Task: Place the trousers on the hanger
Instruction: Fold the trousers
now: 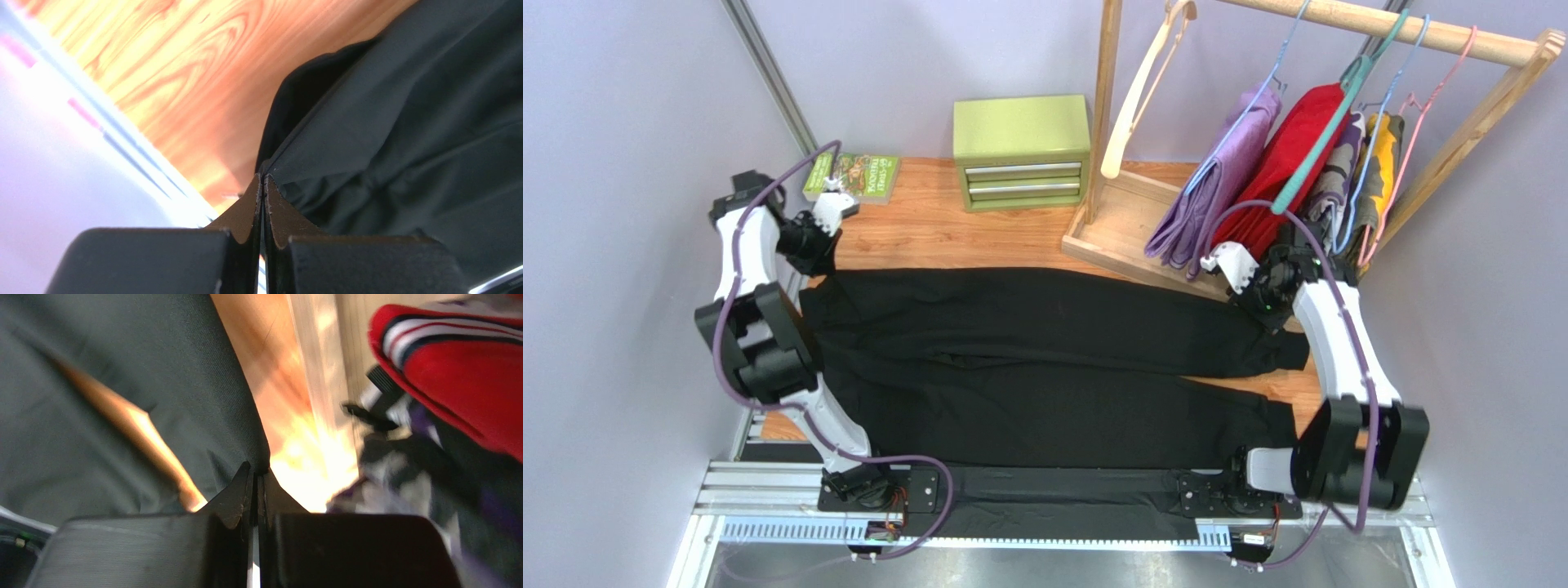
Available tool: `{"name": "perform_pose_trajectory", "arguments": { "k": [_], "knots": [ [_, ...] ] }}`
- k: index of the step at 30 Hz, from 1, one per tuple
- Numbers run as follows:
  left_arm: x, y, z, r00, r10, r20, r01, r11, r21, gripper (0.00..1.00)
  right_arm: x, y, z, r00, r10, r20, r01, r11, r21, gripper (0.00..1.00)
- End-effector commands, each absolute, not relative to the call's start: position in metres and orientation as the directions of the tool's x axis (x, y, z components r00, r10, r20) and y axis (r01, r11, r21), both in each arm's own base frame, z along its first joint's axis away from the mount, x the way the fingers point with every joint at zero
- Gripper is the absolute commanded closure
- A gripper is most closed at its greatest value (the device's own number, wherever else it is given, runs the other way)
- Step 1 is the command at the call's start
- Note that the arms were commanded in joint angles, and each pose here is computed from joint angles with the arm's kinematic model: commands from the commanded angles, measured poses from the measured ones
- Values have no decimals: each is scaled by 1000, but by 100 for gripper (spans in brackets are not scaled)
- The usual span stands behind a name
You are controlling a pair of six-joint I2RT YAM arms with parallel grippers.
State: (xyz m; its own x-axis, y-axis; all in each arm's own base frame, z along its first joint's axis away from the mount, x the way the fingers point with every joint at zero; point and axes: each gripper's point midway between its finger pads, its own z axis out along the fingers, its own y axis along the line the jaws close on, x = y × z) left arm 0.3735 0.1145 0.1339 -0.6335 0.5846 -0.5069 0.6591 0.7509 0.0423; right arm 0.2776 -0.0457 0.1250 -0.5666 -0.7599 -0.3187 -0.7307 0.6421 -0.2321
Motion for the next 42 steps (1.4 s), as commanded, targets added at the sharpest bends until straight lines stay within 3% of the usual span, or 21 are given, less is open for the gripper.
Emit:
{"name": "perform_pose_trajectory", "arguments": {
  "k": [1, 5, 6, 9, 13, 18, 20, 25, 33, 39, 42],
  "knots": [
    [348, 126, 189, -510, 549, -662, 618, 769, 162, 100, 228, -47, 139, -440, -847, -297, -812, 517, -270, 100],
    [297, 122, 172, -461, 637, -618, 694, 692, 197, 100, 172, -45, 113, -351, -913, -208, -892, 394, -221, 100],
    [273, 115, 150, -499, 625, -600, 712, 691, 127, 100, 151, -44, 98, -340, -922, -183, -910, 372, -183, 100],
    [236, 115, 106, -543, 682, -490, 742, 663, 99, 100, 124, -46, 61, -320, -939, -129, -935, 334, -114, 100],
    [208, 122, 56, -632, 677, -377, 721, 692, 34, 100, 130, -61, 20, -381, -923, -48, -919, 384, -86, 100],
    [209, 133, 16, -754, 598, -271, 632, 774, -50, 100, 174, -66, 8, -538, -842, -50, -842, 539, -30, 100],
    [214, 135, 8, -800, 554, -231, 578, 815, -47, 100, 208, -71, 13, -561, -824, -75, -820, 566, -82, 100],
    [256, 126, 12, -838, 477, -264, 505, 862, -49, 100, 254, -74, 22, -601, -793, -98, -786, 609, -106, 100],
    [299, 134, 97, -803, 466, -371, 510, 860, -25, 100, 270, -79, 76, -578, -800, -160, -784, 599, -163, 100],
    [292, 133, 163, -748, 485, -454, 535, 844, 20, 100, 250, -94, 118, -544, -817, -194, -786, 576, -223, 100],
    [271, 137, 165, -723, 534, -437, 571, 819, 56, 100, 223, -102, 115, -523, -837, -161, -807, 547, -223, 100]
  ]
}}
